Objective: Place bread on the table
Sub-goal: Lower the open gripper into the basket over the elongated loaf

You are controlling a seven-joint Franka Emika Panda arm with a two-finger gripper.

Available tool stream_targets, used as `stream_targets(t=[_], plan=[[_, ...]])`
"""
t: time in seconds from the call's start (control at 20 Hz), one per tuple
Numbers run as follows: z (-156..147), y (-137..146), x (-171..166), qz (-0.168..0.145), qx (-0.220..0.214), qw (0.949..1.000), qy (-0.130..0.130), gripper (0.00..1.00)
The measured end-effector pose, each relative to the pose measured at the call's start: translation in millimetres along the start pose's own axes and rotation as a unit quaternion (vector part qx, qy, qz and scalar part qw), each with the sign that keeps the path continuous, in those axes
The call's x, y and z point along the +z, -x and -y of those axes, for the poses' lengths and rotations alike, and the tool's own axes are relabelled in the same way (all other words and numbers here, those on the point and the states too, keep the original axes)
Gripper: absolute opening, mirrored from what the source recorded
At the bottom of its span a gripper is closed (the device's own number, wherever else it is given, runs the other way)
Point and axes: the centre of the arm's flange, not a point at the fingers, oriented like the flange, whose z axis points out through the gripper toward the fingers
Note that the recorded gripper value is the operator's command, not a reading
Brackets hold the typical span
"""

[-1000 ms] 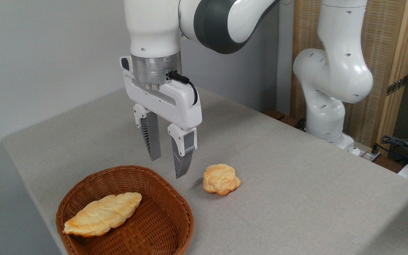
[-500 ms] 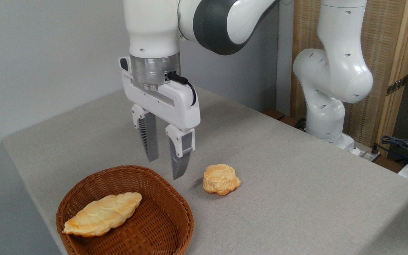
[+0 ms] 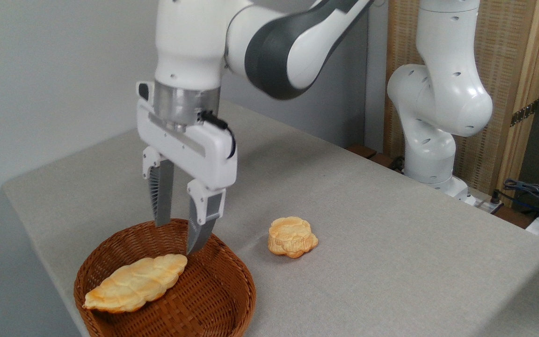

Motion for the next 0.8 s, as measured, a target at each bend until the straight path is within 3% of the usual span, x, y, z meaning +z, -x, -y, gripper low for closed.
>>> stream_targets(t=[0.5, 0.8], plan=[[-13.7, -24.6, 59.0, -0.031, -0.007, 0.9995, 0.003, 1.0], [-12.9, -25.2, 75.4, -0.03, -0.008, 0.9995, -0.001, 1.0]])
